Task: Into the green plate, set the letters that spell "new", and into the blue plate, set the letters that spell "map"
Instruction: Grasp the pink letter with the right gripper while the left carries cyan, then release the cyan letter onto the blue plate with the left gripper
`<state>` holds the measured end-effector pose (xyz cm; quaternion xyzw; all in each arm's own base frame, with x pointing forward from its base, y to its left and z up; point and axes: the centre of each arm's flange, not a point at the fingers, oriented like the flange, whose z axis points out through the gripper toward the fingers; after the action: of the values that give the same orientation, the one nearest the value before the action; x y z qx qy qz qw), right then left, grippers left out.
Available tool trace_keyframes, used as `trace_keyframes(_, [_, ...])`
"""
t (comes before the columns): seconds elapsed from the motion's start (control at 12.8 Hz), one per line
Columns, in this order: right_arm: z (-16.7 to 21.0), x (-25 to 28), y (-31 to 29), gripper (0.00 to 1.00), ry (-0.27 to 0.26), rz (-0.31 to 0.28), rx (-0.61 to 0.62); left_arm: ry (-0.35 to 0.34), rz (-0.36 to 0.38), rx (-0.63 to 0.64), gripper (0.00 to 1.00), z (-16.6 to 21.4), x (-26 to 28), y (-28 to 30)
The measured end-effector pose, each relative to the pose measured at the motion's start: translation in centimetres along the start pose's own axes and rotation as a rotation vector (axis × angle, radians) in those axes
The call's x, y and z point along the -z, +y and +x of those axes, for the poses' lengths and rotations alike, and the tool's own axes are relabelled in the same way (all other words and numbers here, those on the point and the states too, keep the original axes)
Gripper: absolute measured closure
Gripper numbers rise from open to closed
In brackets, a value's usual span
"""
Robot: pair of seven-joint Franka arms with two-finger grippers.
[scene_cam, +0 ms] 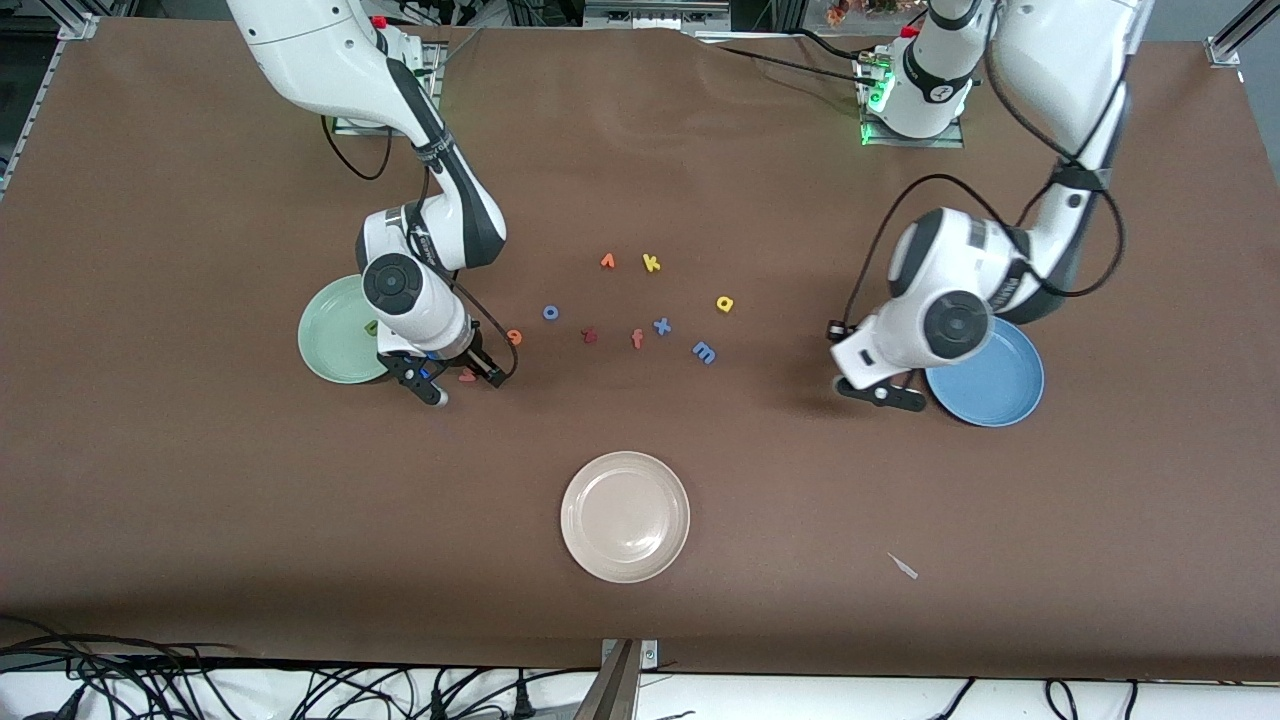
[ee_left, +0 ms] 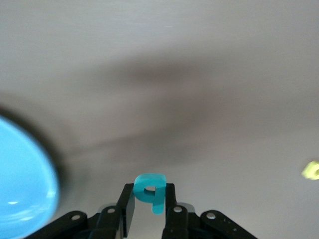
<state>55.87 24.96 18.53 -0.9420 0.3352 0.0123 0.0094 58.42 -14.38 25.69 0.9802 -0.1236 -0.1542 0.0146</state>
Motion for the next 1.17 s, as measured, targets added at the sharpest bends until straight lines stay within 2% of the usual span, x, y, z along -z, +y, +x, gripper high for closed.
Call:
trace_keyframes(0.23, [0.6, 0.0, 0.4, 0.24, 0.004, -0.004, 0.0, -0.014, 0.032, -0.104, 0.71, -1.1, 0.3, -9.3])
trace_keyframes(0.39, [0.6, -0.1, 0.4, 0.29, 0.004, -0.006, 0.0, -0.03, 0.01, -0.15, 0.71, -2.2, -0.7, -14.1])
trace_keyframes(0.55, [0.6, -0.3, 0.5, 0.3, 0.002, -0.009, 0.0, -0.064, -0.009, -0.172, 0.71, -2.6, -2.9, -16.1])
trace_keyframes(0.7, [0.8, -0.7, 0.7, 0.31, 0.005, -0.012, 0.005, -0.098, 0.013, -0.203, 0.66, -2.2, -4.6, -15.9])
trace_keyframes(0.94, [1.6, -0.8, 1.1, 0.36, 0.014, -0.013, 0.016, -0.079, 0.025, -0.21, 0.35, -1.5, -3.0, -15.4])
trace_keyframes(1.01, [1.7, -0.8, 1.1, 0.46, 0.015, -0.012, 0.017, -0.072, 0.013, -0.189, 0.24, -1.1, -1.9, -14.9])
trace_keyframes(1.17, [1.7, -0.6, 0.9, 0.71, 0.019, -0.006, 0.02, -0.041, -0.034, -0.093, 0.02, -0.4, 0.2, -11.3])
